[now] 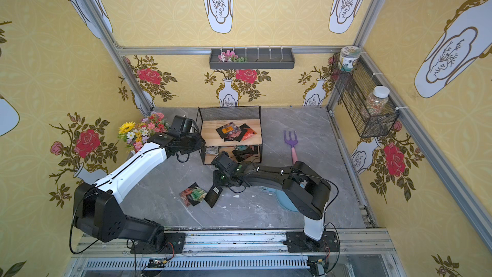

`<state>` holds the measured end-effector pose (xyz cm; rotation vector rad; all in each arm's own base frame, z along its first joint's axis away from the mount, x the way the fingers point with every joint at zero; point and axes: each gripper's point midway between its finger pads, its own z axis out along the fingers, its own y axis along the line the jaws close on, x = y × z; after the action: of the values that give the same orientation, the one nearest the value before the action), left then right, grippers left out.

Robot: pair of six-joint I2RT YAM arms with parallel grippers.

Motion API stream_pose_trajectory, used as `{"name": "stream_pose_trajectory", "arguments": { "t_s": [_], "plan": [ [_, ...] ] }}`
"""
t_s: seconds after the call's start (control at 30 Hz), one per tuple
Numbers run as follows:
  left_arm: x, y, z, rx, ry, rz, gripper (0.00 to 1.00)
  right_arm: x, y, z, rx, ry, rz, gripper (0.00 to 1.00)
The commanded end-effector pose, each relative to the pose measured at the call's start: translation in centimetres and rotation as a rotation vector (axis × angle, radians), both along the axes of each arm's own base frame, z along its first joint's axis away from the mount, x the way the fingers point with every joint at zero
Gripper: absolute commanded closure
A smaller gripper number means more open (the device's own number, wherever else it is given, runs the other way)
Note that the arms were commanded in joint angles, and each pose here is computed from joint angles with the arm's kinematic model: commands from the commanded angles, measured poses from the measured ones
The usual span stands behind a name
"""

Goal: Remove the tea bags from the shelf
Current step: Place the tea bag at the center of the board.

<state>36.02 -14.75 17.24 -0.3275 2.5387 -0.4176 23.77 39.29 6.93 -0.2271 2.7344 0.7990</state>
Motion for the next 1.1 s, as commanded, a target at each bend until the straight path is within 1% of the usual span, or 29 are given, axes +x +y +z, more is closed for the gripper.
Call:
{"name": "stream_pose_trajectory", "arguments": {
  "t_s": [0.0,0.1,0.2,0.27,0.4,0.47,0.53,0.6,0.7,0.83,0.97,1.07],
  "plan": [
    [-0.2,0.0,-0.3,0.007,0.014,-0.008,0.55,0.2,-1.3,0.4,-0.067,-0.038,-0.004,0.49],
    [-0.1,-0.1,-0.4,0.007,0.015,-0.011,0.55,0.5,-2.3,1.8,-0.090,-0.078,-0.017,0.44],
    [-0.1,-0.2,-0.4,0.005,0.013,-0.011,0.55,0.5,-3.5,4.2,-0.129,-0.134,-0.022,0.43],
    [-0.2,-0.2,-0.4,0.008,0.014,-0.011,0.55,0.7,-4.2,6.5,-0.160,-0.189,-0.024,0.42],
    [-0.2,-0.2,-0.4,0.009,0.012,-0.010,0.55,1.6,-6.6,11.9,-0.268,-0.303,-0.052,0.40],
    [-0.2,-0.2,-0.3,0.008,0.009,-0.009,0.55,2.5,-7.8,14.4,-0.318,-0.350,-0.082,0.37],
    [-0.2,-0.2,-0.3,0.008,0.009,-0.009,0.55,3.9,-9.0,16.0,-0.365,-0.363,-0.114,0.34],
    [-0.1,-0.2,-0.2,0.008,0.005,-0.007,0.55,5.7,-10.2,17.0,-0.398,-0.347,-0.166,0.31],
    [-0.2,-0.1,-0.1,0.010,0.001,-0.007,0.55,8.3,-10.9,17.8,-0.427,-0.330,-0.223,0.30],
    [-0.2,-0.1,0.0,0.009,-0.001,-0.008,0.55,11.2,-10.3,18.8,-0.421,-0.336,-0.268,0.26],
    [-0.2,-0.2,0.0,0.006,-0.002,-0.007,0.55,13.5,-9.8,17.9,-0.450,-0.325,-0.292,0.26],
    [-0.2,-0.2,0.0,0.004,-0.001,-0.008,0.55,15.1,-9.5,17.6,-0.459,-0.333,-0.294,0.23]
  ]
}}
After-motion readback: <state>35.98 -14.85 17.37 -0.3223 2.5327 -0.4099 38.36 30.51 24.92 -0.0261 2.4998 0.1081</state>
